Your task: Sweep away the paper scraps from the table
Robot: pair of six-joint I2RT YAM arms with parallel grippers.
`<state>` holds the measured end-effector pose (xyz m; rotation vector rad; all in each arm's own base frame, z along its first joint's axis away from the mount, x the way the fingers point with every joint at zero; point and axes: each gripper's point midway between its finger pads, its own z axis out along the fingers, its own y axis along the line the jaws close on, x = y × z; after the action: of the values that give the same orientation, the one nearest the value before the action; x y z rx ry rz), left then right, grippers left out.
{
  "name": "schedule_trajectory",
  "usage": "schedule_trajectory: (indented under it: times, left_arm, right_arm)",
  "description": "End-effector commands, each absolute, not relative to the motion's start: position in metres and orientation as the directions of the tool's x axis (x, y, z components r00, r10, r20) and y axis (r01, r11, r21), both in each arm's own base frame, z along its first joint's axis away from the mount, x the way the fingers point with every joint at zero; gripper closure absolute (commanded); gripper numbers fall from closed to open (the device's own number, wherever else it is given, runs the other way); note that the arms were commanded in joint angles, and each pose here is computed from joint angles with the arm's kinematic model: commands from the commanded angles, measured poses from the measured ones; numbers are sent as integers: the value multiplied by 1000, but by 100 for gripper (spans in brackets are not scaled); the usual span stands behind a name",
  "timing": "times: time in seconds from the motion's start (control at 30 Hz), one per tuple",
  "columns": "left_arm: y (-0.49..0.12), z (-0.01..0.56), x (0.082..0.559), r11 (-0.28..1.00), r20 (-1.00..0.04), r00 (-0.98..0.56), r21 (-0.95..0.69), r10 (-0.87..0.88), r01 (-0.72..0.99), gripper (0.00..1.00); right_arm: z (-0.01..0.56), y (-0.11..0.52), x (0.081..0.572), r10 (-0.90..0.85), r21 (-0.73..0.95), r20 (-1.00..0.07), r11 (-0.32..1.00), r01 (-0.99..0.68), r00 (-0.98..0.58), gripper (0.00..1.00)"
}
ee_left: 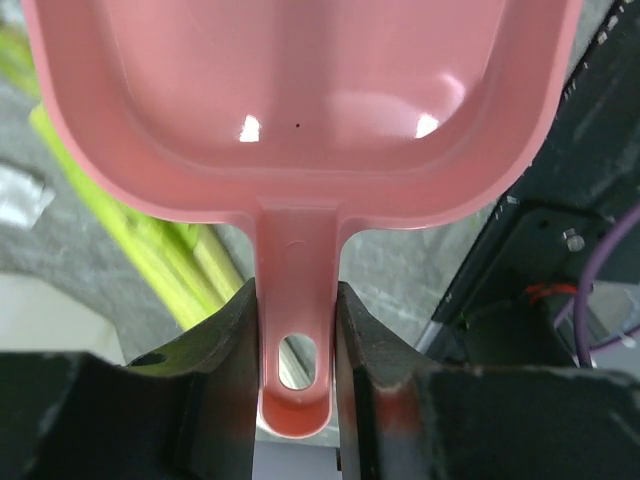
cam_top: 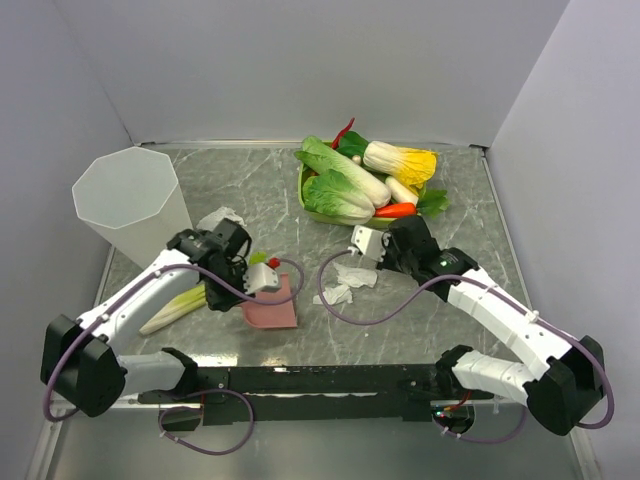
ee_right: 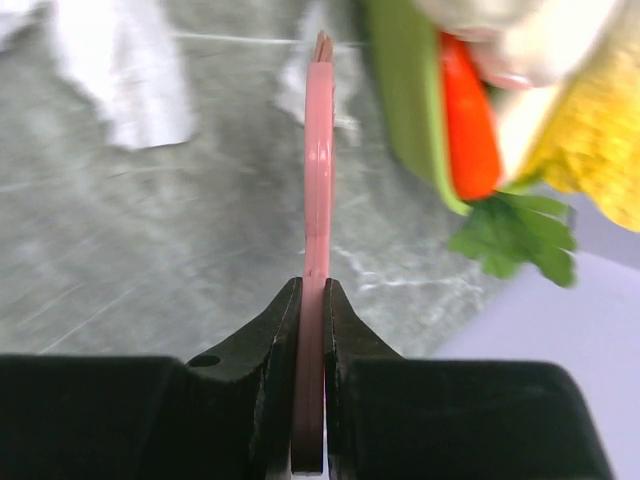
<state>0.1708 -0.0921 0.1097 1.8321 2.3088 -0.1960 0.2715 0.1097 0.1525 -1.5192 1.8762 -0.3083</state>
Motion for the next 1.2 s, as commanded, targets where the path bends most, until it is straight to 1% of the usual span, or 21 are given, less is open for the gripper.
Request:
schedule_trajectory:
  times: [0.0, 0.07, 0.2, 0.27, 0.33, 0.37, 0.43, 0.5, 0.57, 0.6, 0.63, 0.67, 0.7, 0.83, 0.93, 1.03, 1.17]
  left_arm:
    - [-110, 92, 189, 251, -237, -226, 83, 945, 964, 94]
    - [-113, 85, 189, 246, -230, -222, 83, 948, 966, 93]
    - [-116, 66, 192, 245, -189, -225, 86, 956, 966, 82]
    - [-122, 57, 193, 245, -183, -227, 80, 956, 966, 76]
    - [-128, 50, 193, 238, -188, -223, 64, 957, 969, 73]
    - [-133, 48, 195, 238, -202, -220, 67, 954, 969, 70]
    - [-139, 43, 192, 233, -215, -218, 46, 952, 972, 68]
    - [-143, 41, 194, 236, -232, -219, 48, 948, 971, 63]
    - [-146, 41, 194, 247, -244, -229, 45, 942, 968, 57]
    - [-145, 40, 193, 247, -245, -229, 45, 942, 968, 56]
    - [-145, 41, 193, 254, -251, -234, 48, 939, 966, 54]
    - [-144, 40, 190, 259, -252, -240, 43, 937, 965, 50]
    - [-143, 40, 189, 261, -255, -241, 46, 936, 964, 49]
    - [-135, 40, 186, 273, -262, -247, 71, 933, 959, 45]
    - [-124, 35, 180, 283, -239, -261, 64, 936, 957, 45]
    - [-117, 36, 178, 275, -217, -254, 72, 942, 959, 48]
    - [-101, 41, 179, 239, -159, -218, 124, 963, 963, 60]
  right_arm:
    - [186, 99, 309, -914, -731, -391, 381, -566, -111, 100]
    - [179, 97, 311, -924, -739, -365, 361, -569, -112, 100]
    - [147, 96, 304, -937, -711, -328, 327, -623, -118, 100]
    - [130, 101, 296, -938, -664, -329, 313, -679, -111, 100]
    - [117, 104, 282, -933, -598, -333, 319, -735, -134, 100]
    - [117, 113, 278, -926, -567, -357, 319, -760, -123, 100]
    - [111, 121, 258, -920, -482, -369, 311, -819, -133, 100]
    - [121, 138, 247, -895, -410, -428, 315, -856, -125, 100]
    - [136, 147, 233, -869, -331, -469, 339, -880, -158, 100]
    - [142, 154, 227, -849, -287, -499, 348, -893, -171, 100]
    - [148, 156, 223, -830, -255, -519, 377, -890, -203, 100]
    - [159, 157, 220, -819, -239, -533, 385, -891, -211, 100]
    - [164, 159, 217, -806, -219, -547, 399, -890, -227, 100]
    - [180, 155, 217, -779, -205, -563, 457, -866, -277, 100]
    - [184, 151, 225, -752, -211, -577, 513, -832, -317, 100]
    - [184, 146, 237, -727, -235, -585, 577, -782, -361, 100]
    - [186, 125, 260, -661, -299, -590, 712, -635, -464, 100]
